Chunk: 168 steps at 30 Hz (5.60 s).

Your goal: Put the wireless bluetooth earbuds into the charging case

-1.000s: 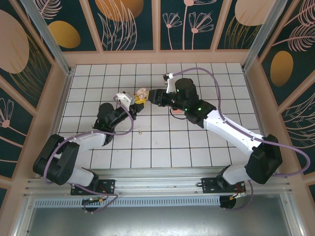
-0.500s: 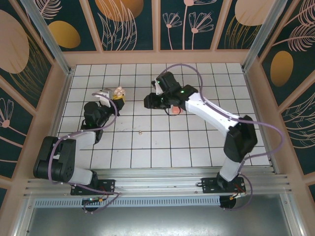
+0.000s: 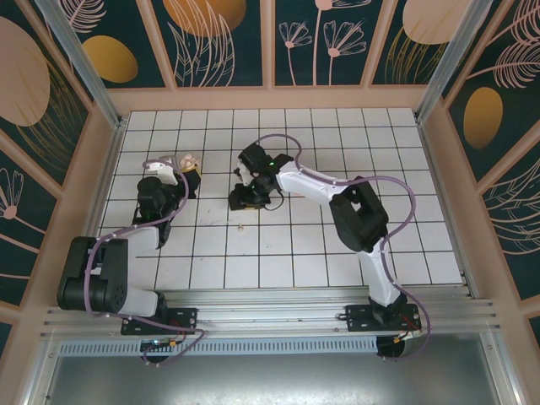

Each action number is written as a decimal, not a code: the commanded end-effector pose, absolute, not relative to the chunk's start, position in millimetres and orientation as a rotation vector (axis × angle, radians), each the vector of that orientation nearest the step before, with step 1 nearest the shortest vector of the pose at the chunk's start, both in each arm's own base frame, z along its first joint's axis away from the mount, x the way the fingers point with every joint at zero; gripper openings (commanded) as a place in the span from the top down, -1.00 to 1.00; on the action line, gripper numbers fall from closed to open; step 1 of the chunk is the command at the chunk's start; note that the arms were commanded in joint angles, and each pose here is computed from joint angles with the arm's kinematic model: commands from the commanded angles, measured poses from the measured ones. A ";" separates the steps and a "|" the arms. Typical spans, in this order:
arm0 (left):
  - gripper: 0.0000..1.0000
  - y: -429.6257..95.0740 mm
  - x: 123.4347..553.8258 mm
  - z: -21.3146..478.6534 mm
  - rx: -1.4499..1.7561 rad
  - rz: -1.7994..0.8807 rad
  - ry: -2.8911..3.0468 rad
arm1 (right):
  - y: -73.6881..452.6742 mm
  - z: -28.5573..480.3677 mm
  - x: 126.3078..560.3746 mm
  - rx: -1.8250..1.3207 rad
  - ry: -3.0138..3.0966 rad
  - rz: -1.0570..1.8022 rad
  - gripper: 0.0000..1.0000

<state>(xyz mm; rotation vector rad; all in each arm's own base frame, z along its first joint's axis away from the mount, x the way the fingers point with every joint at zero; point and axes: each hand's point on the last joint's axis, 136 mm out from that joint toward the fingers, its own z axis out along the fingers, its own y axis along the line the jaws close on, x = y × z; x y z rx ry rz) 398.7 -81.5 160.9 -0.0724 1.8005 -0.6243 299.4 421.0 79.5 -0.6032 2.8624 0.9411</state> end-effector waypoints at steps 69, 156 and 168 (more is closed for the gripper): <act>0.76 -84.2 394.1 184.6 -0.054 -0.694 1.769 | 397.7 20.7 237.9 -1.124 2.950 0.789 0.17; 0.77 -88.0 389.8 182.3 -0.035 -0.711 1.790 | 356.3 11.1 222.2 -1.161 3.076 0.166 0.40; 0.78 -93.4 388.5 183.7 0.003 -0.733 1.780 | 365.2 24.2 237.7 -1.005 3.032 0.281 0.60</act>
